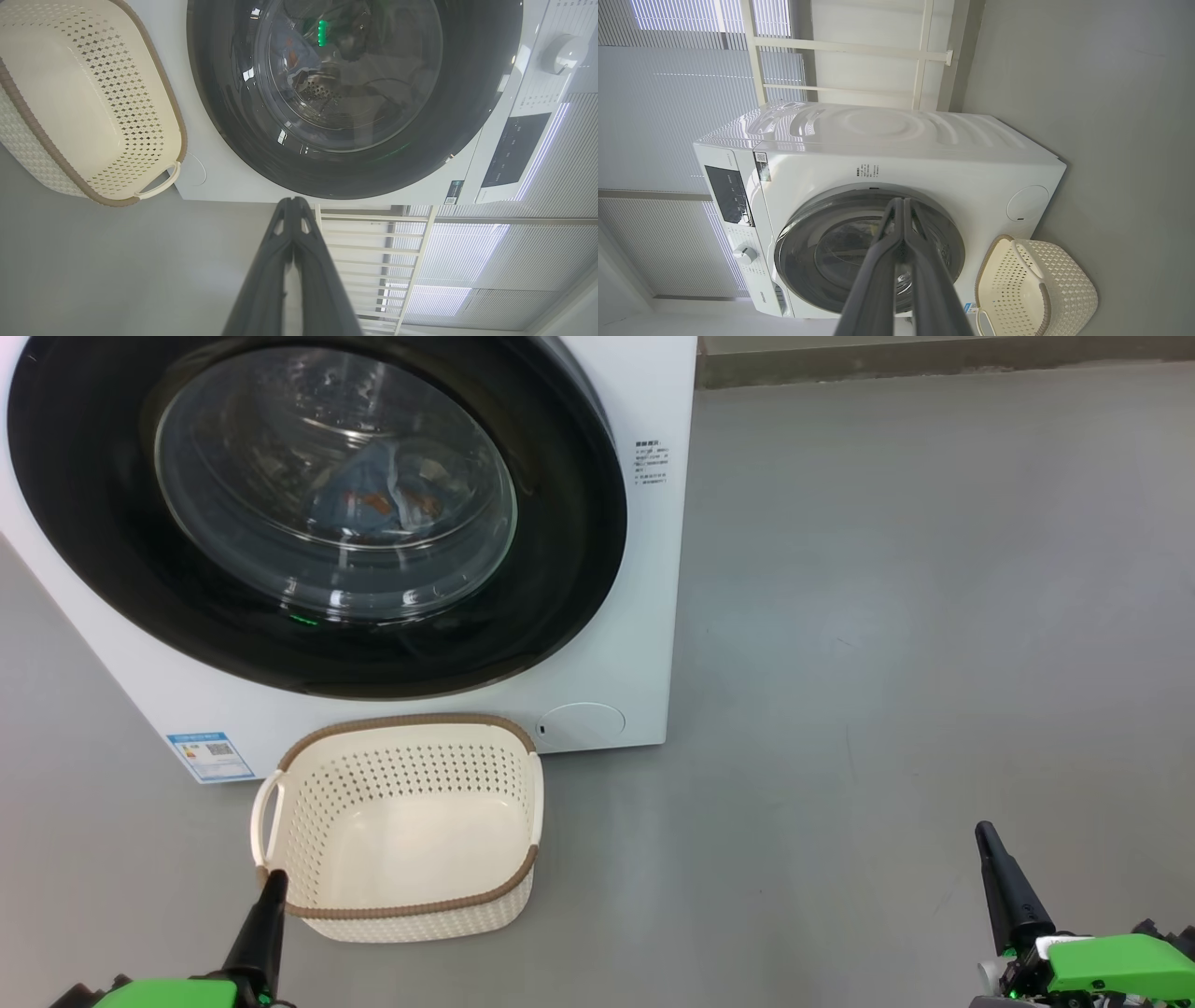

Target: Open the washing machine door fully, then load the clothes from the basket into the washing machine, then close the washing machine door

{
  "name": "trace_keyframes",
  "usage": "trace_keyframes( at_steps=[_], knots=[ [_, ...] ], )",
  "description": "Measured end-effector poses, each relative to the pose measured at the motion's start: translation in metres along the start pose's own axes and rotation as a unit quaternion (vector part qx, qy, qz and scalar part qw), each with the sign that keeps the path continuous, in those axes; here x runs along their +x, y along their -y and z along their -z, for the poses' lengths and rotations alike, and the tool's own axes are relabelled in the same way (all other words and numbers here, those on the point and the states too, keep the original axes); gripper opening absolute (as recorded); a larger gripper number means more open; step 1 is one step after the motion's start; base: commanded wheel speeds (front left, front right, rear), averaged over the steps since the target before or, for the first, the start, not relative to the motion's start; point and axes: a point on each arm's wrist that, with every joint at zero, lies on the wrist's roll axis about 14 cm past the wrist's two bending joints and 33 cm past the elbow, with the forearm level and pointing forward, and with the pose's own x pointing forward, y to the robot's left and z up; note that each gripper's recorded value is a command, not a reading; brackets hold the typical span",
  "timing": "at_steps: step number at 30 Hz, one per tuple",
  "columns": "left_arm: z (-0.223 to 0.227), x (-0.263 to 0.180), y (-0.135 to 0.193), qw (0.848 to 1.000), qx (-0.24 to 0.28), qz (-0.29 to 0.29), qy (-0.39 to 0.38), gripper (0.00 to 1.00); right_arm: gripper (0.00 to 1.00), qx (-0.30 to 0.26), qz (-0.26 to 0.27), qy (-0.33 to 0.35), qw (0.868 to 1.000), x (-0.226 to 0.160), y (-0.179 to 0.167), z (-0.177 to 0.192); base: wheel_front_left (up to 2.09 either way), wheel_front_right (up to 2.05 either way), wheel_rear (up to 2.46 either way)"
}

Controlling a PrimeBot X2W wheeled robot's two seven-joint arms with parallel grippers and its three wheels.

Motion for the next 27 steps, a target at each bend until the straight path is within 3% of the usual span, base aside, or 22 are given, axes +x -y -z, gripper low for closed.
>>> trace_keyframes(
  at_steps=[5,27],
  knots=[
    [-0.0007,0.0025,0.0032,1.0,-0.026,0.006,-0.001,0.0,0.0,0.029,-0.004,-0.001,1.0,0.0028,-0.0022,0.0002,0.0,0.0,0.0],
    [-0.0017,0.0034,0.0051,1.0,-0.025,0.01,-0.001,0.0,0.0,0.031,-0.006,-0.002,0.999,0.0036,-0.0034,0.0003,0.0,0.0,0.0]
  ],
)
